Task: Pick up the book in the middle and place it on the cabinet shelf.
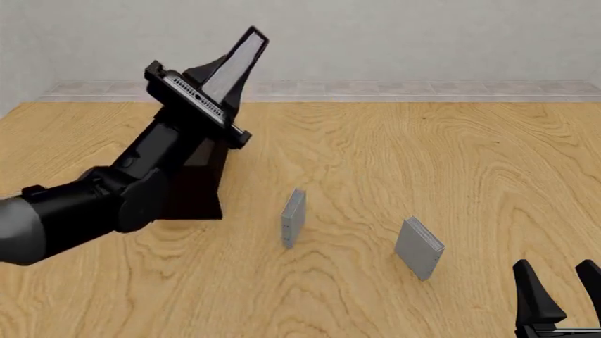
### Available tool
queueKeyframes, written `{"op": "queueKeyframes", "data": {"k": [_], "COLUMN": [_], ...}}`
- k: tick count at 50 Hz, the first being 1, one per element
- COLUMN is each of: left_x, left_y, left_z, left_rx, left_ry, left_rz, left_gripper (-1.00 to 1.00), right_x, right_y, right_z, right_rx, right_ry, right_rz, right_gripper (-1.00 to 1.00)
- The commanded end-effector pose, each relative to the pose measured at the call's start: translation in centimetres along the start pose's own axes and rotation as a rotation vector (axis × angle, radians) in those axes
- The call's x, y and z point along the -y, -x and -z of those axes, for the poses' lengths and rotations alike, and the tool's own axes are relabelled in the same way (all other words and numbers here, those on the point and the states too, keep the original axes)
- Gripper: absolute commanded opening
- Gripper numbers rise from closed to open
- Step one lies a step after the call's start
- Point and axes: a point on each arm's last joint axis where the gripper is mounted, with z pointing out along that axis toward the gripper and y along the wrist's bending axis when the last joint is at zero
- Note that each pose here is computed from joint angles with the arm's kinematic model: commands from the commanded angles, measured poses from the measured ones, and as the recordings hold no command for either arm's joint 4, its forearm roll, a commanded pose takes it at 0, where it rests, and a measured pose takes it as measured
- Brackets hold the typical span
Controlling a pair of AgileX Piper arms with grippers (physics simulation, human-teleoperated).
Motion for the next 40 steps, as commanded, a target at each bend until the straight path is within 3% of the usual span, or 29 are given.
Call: {"op": "queueKeyframes", "data": {"k": [1, 13, 14, 40], "left_x": [-0.8, -2.1, -1.8, -2.5], "left_y": [-1.2, -2.2, -2.4, -5.2], "left_z": [-0.7, -1.7, -1.6, -2.5], "left_rx": [-0.009, -0.018, -0.012, -0.057], "left_ry": [0.048, 0.101, 0.103, 0.149], "left_rz": [-0.107, -0.171, -0.203, -0.320], "left_gripper": [-1.00, -1.00, -1.00, -1.00], "right_x": [0.0, 0.0, 0.0, 0.0], "right_y": [0.0, 0.0, 0.0, 0.0], "right_z": [0.0, 0.0, 0.0, 0.0], "right_rx": [0.000, 0.000, 0.000, 0.000], "right_ry": [0.000, 0.000, 0.000, 0.000], "right_rz": [0.000, 0.000, 0.000, 0.000], "right_gripper": [1.00, 1.00, 1.00, 1.00]}}
